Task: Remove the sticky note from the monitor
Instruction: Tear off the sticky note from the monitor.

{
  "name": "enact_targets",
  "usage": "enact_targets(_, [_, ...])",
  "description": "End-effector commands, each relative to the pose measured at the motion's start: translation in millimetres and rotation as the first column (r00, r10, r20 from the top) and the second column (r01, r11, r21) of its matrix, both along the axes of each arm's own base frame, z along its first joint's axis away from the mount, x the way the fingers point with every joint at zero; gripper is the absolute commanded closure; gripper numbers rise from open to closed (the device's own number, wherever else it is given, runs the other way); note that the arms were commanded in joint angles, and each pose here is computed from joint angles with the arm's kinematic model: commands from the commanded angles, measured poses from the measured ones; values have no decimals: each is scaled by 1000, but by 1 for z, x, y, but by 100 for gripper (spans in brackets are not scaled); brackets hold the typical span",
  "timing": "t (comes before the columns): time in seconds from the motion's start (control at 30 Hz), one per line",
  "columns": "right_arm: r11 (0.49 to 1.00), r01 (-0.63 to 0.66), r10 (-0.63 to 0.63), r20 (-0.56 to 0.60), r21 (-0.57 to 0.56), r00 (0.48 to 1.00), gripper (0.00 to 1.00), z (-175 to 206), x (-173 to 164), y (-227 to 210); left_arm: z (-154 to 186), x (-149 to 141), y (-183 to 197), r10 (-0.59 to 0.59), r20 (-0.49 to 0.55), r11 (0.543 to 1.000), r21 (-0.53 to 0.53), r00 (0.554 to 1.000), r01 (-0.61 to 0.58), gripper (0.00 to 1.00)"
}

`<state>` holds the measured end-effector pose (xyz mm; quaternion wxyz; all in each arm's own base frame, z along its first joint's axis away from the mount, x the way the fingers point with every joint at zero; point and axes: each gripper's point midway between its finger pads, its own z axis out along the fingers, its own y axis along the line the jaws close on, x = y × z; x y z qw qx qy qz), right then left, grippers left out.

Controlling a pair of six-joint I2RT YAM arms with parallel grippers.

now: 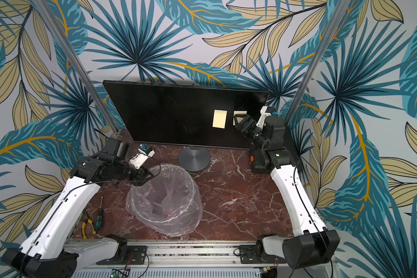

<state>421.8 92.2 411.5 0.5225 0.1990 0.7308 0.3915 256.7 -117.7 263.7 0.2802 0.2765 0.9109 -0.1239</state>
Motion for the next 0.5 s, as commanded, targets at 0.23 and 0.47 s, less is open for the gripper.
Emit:
enact_targets(0.23, [1000, 4, -4, 1, 3, 1000, 21, -10, 9, -2, 0, 0, -2, -3, 3, 1000, -9, 1000, 3, 47])
enact_targets(0.47, [1000, 26, -26, -10, -1, 1000, 19, -16, 9, -7, 2, 1, -3, -4, 6, 1000, -12, 1000, 4, 47])
